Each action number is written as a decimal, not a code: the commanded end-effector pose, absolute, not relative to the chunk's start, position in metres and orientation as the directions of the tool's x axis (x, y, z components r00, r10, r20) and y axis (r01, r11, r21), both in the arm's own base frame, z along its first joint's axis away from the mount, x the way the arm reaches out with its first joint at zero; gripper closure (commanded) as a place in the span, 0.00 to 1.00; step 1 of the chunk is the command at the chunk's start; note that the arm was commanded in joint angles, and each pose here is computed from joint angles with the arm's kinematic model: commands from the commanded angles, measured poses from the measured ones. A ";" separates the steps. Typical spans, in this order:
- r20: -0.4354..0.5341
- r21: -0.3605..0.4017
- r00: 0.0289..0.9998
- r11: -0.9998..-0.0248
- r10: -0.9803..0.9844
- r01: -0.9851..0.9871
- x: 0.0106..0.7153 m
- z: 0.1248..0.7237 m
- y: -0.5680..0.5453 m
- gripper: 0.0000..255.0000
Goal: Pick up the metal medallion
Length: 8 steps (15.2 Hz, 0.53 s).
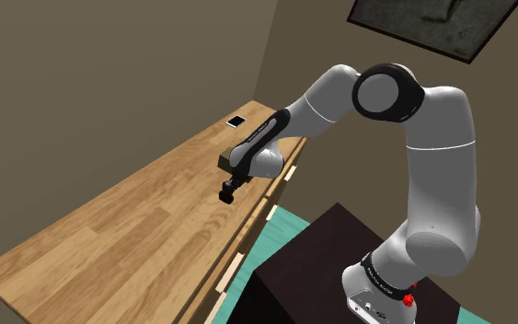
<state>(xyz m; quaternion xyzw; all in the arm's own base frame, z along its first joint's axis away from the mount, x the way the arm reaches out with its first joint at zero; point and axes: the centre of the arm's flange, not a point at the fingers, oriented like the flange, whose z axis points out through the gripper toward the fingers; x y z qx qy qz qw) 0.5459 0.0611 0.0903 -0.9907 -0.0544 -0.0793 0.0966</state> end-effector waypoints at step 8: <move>0.167 -0.183 0.982 -0.975 0.092 0.123 0.546 0.116 0.061 1.00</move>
